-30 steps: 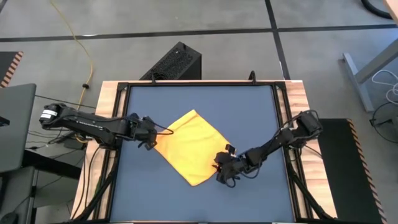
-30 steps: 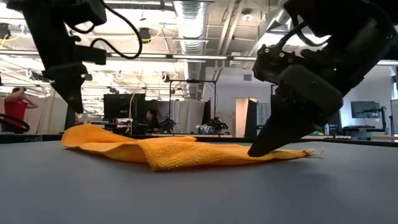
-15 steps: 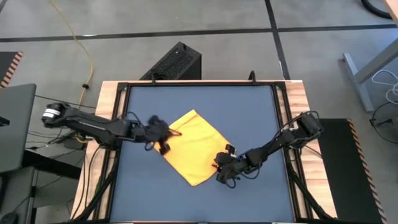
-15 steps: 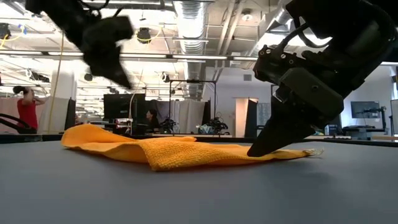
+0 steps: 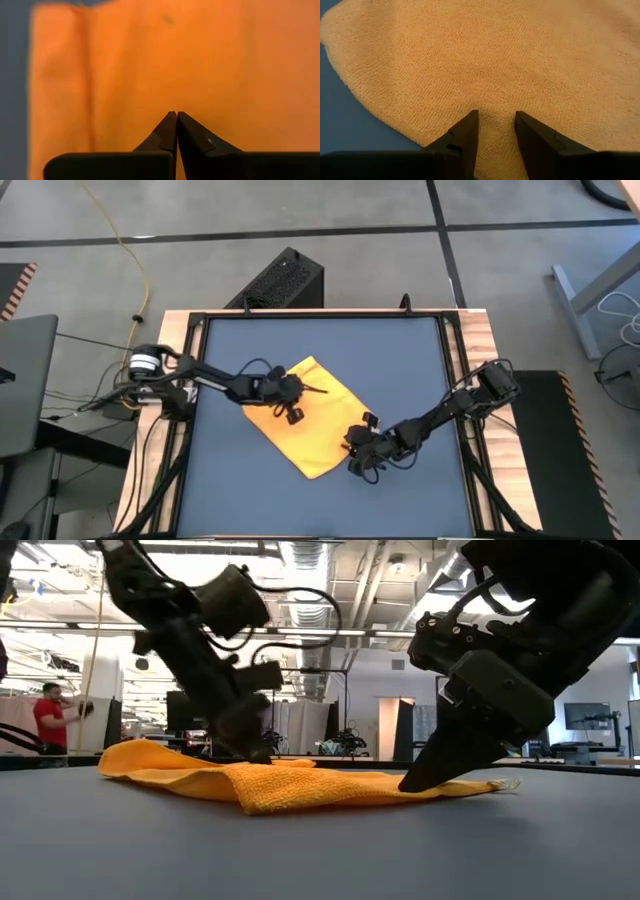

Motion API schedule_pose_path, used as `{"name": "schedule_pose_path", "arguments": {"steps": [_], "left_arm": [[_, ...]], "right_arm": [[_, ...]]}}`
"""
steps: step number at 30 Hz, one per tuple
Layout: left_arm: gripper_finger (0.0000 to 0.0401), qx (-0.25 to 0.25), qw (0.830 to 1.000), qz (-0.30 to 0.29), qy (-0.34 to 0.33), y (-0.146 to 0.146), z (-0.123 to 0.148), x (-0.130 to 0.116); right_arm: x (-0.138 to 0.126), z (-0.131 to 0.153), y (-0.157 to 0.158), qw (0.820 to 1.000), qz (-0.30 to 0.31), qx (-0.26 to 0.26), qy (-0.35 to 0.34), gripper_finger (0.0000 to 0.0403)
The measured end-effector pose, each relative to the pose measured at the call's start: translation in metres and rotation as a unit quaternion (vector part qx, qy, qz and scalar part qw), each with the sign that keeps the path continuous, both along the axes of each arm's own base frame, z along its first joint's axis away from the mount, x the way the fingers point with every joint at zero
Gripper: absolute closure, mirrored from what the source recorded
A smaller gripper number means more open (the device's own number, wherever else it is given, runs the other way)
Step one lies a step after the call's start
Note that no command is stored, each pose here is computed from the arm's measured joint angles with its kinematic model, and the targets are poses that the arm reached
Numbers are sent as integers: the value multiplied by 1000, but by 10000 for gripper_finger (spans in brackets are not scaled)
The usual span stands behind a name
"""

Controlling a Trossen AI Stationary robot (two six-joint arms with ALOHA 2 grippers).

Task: Roll towel
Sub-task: Fold the orange microfiber towel

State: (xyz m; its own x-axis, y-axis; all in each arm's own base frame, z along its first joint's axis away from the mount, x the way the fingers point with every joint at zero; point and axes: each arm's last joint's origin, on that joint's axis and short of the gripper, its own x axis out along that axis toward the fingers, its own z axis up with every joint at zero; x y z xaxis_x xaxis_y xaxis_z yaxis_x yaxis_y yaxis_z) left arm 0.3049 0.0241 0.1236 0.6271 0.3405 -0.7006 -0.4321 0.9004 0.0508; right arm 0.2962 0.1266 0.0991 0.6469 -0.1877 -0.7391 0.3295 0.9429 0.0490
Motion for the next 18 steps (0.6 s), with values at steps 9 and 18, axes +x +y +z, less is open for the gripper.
{"name": "schedule_pose_path", "arguments": {"steps": [9,18], "left_arm": [[401,34,999,8,40,26,3,5],[401,12,994,48,96,49,-12,-18]], "right_arm": [[-6,-3,3,998,29,20,45,248],[-16,5,7,995,50,29,75,248]]}}
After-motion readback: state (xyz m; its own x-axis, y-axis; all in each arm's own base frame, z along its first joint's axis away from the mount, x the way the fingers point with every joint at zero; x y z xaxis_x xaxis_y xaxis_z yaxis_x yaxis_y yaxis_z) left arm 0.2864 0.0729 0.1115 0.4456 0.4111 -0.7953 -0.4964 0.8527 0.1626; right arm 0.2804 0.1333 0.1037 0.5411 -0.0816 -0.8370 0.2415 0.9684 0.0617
